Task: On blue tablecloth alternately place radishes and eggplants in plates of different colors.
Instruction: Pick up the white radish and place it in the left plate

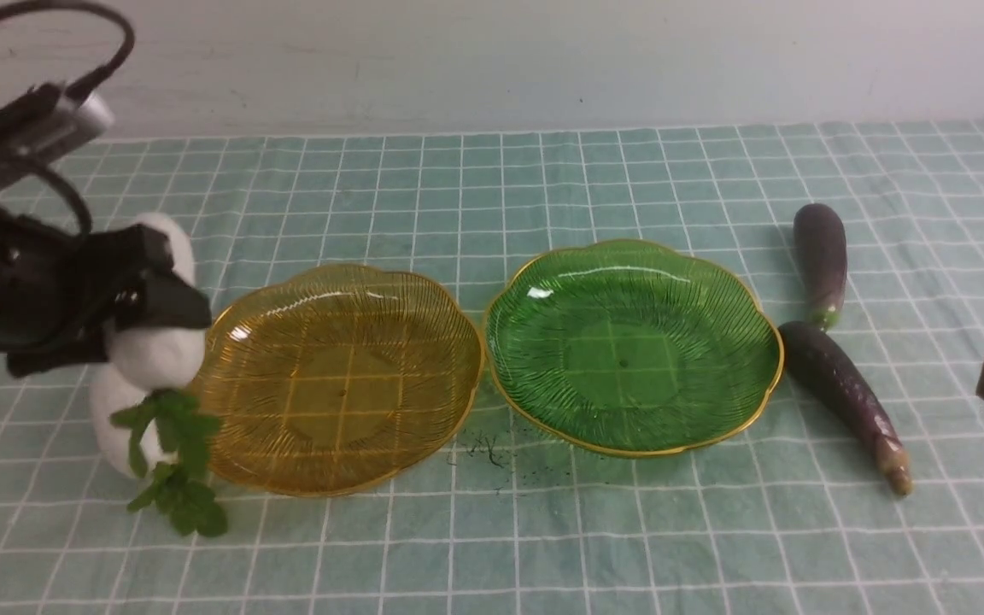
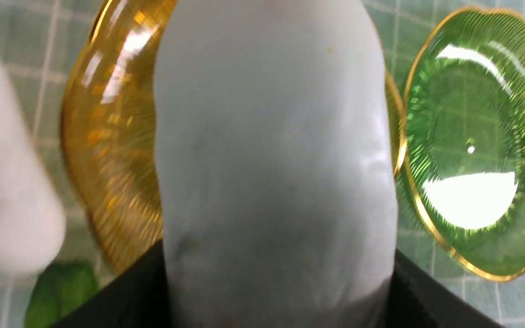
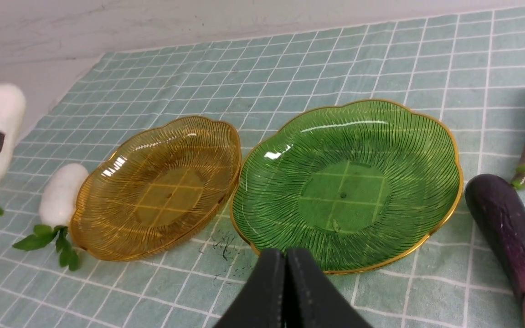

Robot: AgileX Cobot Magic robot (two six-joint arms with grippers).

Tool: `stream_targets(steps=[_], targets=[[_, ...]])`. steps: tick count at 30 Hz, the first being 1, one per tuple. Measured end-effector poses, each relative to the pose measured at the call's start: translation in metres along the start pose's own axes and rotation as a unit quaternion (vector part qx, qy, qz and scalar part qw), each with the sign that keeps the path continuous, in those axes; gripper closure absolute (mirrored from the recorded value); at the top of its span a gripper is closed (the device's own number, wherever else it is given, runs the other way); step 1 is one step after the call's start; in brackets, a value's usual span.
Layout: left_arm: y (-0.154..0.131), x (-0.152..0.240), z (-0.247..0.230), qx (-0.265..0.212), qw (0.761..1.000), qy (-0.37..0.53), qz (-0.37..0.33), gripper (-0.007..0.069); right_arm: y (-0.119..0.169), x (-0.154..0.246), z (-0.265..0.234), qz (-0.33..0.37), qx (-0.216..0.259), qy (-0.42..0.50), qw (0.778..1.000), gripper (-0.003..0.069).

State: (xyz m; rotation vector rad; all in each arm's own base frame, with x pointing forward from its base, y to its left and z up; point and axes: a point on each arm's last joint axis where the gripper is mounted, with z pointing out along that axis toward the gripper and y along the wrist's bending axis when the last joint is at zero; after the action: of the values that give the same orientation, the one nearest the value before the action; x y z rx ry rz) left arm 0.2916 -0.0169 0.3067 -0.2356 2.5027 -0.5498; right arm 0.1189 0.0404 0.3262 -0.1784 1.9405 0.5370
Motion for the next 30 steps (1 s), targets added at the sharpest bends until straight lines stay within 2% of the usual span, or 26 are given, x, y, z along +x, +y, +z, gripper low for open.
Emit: stream_targets(steps=[3,5,7,12,14,17,18,21,24,26,29,30], targets=[[-0.007,-0.011,0.022,0.004,1.000,-0.006,0.014,0.0167,0.000,0.000,0.000,0.000,0.001,-0.002,1.000,0.0673],[-0.008,-0.017,0.056,0.003,1.000,0.017,0.022,0.0167,0.000,0.000,0.000,0.000,0.001,-0.002,1.000,0.0673],[-0.003,-0.017,0.088,-0.003,0.999,0.050,0.019,0.0167,0.000,0.000,0.000,0.001,0.001,-0.001,1.000,0.0673],[0.010,-0.014,0.130,-0.013,0.995,0.096,0.000,0.0167,0.000,0.000,0.000,0.001,0.001,-0.001,1.000,0.0673],[0.012,-0.014,0.136,-0.013,0.994,0.109,-0.001,0.0159,0.000,0.000,0.000,0.001,0.001,-0.001,1.000,0.0673],[0.010,-0.016,0.136,-0.009,0.993,0.118,0.001,0.0106,0.000,0.000,0.001,0.002,0.001,0.000,1.000,0.0673],[0.007,-0.020,0.133,-0.006,0.992,0.123,0.009,0.0039,0.000,0.000,0.001,-0.003,0.001,0.000,1.000,0.0673],[0.006,-0.030,0.123,-0.009,0.991,0.134,0.022,-0.0026,0.000,0.000,0.001,-0.007,0.001,0.000,1.000,0.0673],[0.013,-0.045,0.108,-0.032,0.989,0.145,0.021,-0.0041,0.000,0.000,0.001,-0.008,0.001,0.000,1.000,0.0673],[0.020,-0.051,0.100,-0.049,0.988,0.149,0.017,-0.0027,0.000,0.000,0.001,-0.008,0.001,0.000,1.000,0.0673],[0.047,-0.060,0.081,-0.103,0.980,0.169,-0.004,0.0167,0.000,0.000,0.001,-0.008,0.001,0.000,1.000,0.0673],[0.056,-0.060,0.077,-0.114,0.978,0.173,-0.012,0.0274,0.000,0.000,0.001,-0.008,0.001,0.000,1.000,0.0673]])
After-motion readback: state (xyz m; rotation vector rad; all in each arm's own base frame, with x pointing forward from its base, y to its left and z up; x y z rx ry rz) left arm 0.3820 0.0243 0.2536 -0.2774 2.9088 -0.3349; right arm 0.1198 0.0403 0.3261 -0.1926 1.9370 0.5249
